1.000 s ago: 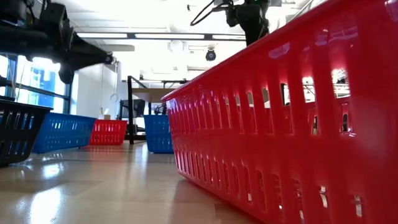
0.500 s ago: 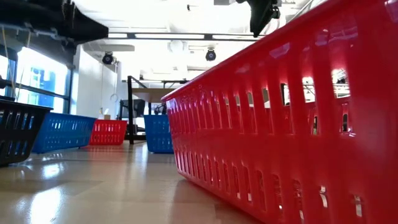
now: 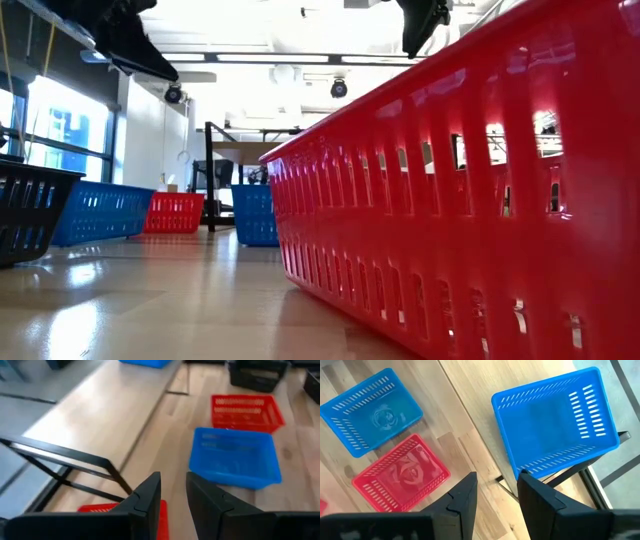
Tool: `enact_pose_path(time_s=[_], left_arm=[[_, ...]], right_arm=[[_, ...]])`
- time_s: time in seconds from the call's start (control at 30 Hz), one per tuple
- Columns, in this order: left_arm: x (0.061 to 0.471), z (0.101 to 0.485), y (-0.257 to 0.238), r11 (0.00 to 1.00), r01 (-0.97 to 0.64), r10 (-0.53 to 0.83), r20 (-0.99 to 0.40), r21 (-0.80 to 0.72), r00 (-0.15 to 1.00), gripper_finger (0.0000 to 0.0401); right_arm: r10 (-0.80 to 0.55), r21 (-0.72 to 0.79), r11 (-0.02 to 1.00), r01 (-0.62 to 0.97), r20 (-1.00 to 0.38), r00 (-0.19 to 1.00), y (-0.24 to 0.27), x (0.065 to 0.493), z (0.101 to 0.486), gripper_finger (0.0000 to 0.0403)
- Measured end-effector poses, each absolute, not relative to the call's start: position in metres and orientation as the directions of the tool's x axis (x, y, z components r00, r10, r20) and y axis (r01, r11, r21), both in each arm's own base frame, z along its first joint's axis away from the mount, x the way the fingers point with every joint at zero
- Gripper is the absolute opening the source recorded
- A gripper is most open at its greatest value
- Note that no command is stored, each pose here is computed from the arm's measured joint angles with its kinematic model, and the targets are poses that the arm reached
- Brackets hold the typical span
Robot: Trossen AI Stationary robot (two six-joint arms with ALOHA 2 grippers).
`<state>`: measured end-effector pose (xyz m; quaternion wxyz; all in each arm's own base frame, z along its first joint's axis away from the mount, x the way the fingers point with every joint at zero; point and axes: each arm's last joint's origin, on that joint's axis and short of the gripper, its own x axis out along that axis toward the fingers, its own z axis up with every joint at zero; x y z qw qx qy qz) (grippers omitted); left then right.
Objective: Stack baskets on shelf by color
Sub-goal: Put the left black bin on the shelf
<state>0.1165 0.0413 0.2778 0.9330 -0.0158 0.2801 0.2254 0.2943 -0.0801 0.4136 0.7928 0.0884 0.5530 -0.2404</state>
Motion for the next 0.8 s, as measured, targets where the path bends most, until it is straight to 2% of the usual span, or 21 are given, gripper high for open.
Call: enact_pose_path(time_s=[0.13, 0.47, 0.63, 0.8], left_arm=[[0.126, 0.279, 0.043, 0.894, -0.448, 0.385, -0.567, 0.031, 0.729, 0.0087], [0.137, 0.266, 0.047, 0.866, -0.500, 0.356, -0.687, -0.011, 0.633, 0.0136], [0.139, 0.259, 0.048, 0.864, -0.503, 0.342, -0.741, 0.008, 0.577, 0.0135], [0.145, 0.254, 0.046, 0.879, -0.469, 0.235, -0.773, -0.089, 0.589, 0.0130]], right_arm=[[-0.282, -0.133, 0.877, 0.461, -0.920, 0.273, -0.080, 0.294, 0.414, 0.0126], [-0.273, -0.145, 0.902, 0.407, -0.922, 0.276, -0.080, 0.294, 0.414, 0.0126], [-0.272, -0.148, 0.905, 0.398, -0.922, 0.276, -0.080, 0.294, 0.414, 0.0126], [-0.277, -0.160, 0.909, 0.384, -0.921, 0.274, -0.081, 0.294, 0.414, 0.0126]])
